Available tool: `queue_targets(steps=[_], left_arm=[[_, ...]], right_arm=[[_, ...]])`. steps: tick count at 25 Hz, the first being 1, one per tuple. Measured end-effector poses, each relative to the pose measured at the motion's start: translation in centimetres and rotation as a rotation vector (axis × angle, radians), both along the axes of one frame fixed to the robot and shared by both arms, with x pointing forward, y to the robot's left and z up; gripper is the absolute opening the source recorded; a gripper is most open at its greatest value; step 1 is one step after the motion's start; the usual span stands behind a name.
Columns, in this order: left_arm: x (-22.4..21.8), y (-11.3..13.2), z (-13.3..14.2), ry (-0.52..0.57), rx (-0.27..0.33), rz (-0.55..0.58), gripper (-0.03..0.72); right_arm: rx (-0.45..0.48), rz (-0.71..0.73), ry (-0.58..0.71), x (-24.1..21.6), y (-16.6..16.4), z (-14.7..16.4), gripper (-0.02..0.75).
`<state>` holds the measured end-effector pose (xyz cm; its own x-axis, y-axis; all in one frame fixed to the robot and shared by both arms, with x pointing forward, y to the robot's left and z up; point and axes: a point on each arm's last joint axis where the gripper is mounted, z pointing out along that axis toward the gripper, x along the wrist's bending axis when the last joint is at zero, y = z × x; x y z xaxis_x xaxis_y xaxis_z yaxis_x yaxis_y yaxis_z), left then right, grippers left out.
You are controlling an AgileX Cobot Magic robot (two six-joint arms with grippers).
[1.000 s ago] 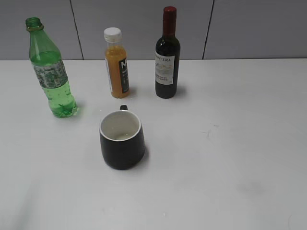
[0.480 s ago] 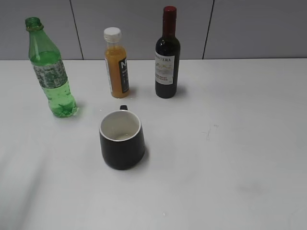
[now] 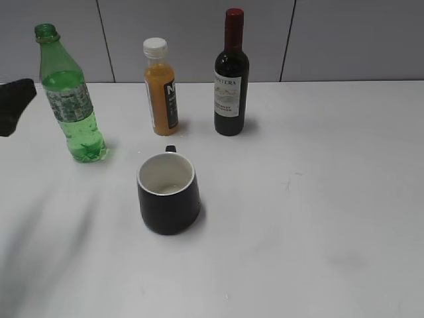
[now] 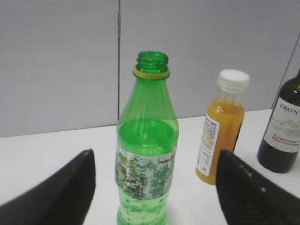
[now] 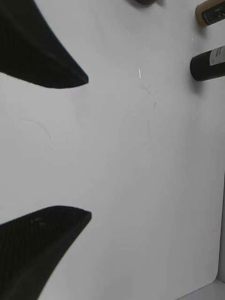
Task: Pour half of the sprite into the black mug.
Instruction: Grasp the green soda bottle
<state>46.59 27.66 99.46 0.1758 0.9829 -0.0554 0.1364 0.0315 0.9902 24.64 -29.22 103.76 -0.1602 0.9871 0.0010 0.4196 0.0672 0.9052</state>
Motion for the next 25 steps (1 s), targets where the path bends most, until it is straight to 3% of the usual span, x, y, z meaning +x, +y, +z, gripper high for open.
queue_targets(steps=[6, 10, 16, 25], left_arm=[[2.2, -0.8, -3.5, -0.021, -0.017, -0.077, 0.607], [3.9, -0.9, -5.3, 0.017, -0.012, -0.071, 0.662], [6.1, -0.8, -5.8, 0.018, 0.058, -0.052, 0.692], [9.6, -0.8, -7.7, 0.038, 0.061, -0.038, 0.693]], right_arm=[[0.0, 0.0, 0.0, 0.0, 0.0, 0.0, 0.589], [0.0, 0.0, 0.0, 0.0, 0.0, 0.0, 0.589], [0.0, 0.0, 0.0, 0.0, 0.0, 0.0, 0.589], [0.0, 0.0, 0.0, 0.0, 0.0, 0.0, 0.589]])
